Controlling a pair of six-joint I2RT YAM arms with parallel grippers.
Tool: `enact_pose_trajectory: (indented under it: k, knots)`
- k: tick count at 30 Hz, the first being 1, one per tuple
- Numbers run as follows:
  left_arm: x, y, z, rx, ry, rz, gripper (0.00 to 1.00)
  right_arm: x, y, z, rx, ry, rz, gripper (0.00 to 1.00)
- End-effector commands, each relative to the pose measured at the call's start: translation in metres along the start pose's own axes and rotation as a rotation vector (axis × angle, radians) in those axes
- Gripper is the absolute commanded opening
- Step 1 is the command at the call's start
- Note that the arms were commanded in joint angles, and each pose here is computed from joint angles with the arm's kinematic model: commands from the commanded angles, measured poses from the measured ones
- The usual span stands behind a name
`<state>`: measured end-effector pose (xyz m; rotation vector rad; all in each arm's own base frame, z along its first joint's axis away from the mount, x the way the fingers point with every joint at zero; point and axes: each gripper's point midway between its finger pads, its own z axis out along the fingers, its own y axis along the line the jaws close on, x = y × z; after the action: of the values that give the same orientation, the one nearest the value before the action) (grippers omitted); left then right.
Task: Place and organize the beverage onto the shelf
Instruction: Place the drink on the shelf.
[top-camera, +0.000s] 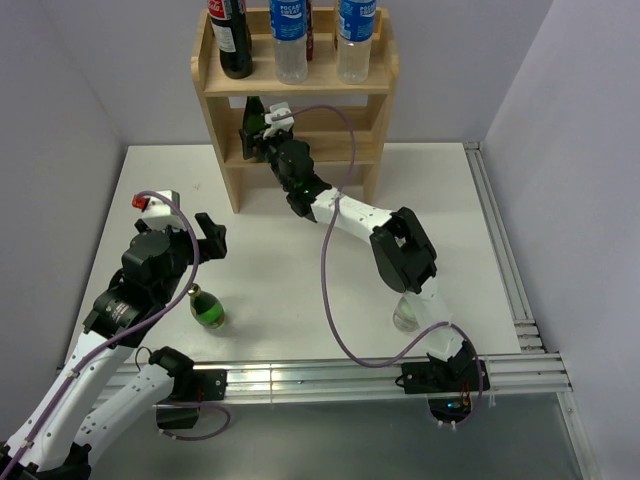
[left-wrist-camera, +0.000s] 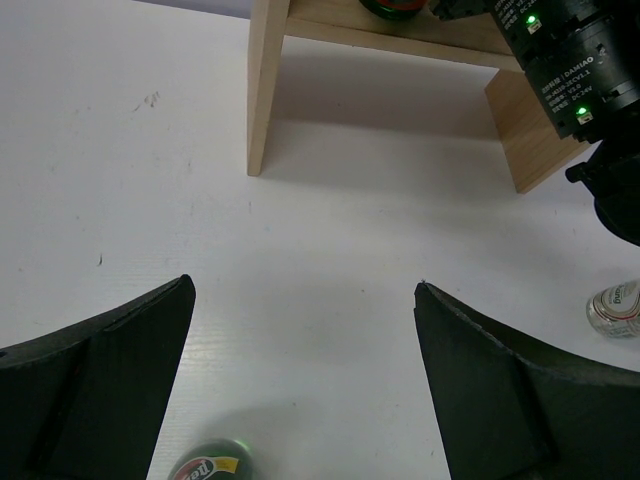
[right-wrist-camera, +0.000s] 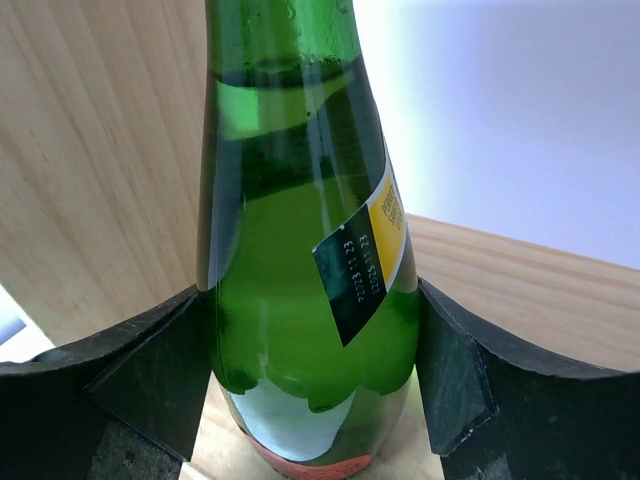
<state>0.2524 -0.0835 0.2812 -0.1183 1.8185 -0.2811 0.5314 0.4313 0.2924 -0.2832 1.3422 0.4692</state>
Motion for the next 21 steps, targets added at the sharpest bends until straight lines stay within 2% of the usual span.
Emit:
enact_pose_trajectory:
  k: [1,18,21]
  knots:
    - [-0.011,-0.006,0.001,0.032,-0.043,0.0,0.98,0.055,0.012,-0.002,-0.002,0.093,0.012,0.07]
    - [-0.011,-0.008,-0.002,0.052,-0.045,0.001,0.97,0.083,0.013,0.014,0.007,0.106,-0.032,0.09]
    - [-0.011,-0.009,-0.002,0.054,-0.046,0.0,0.97,0.083,0.012,0.016,0.011,0.111,-0.037,0.14]
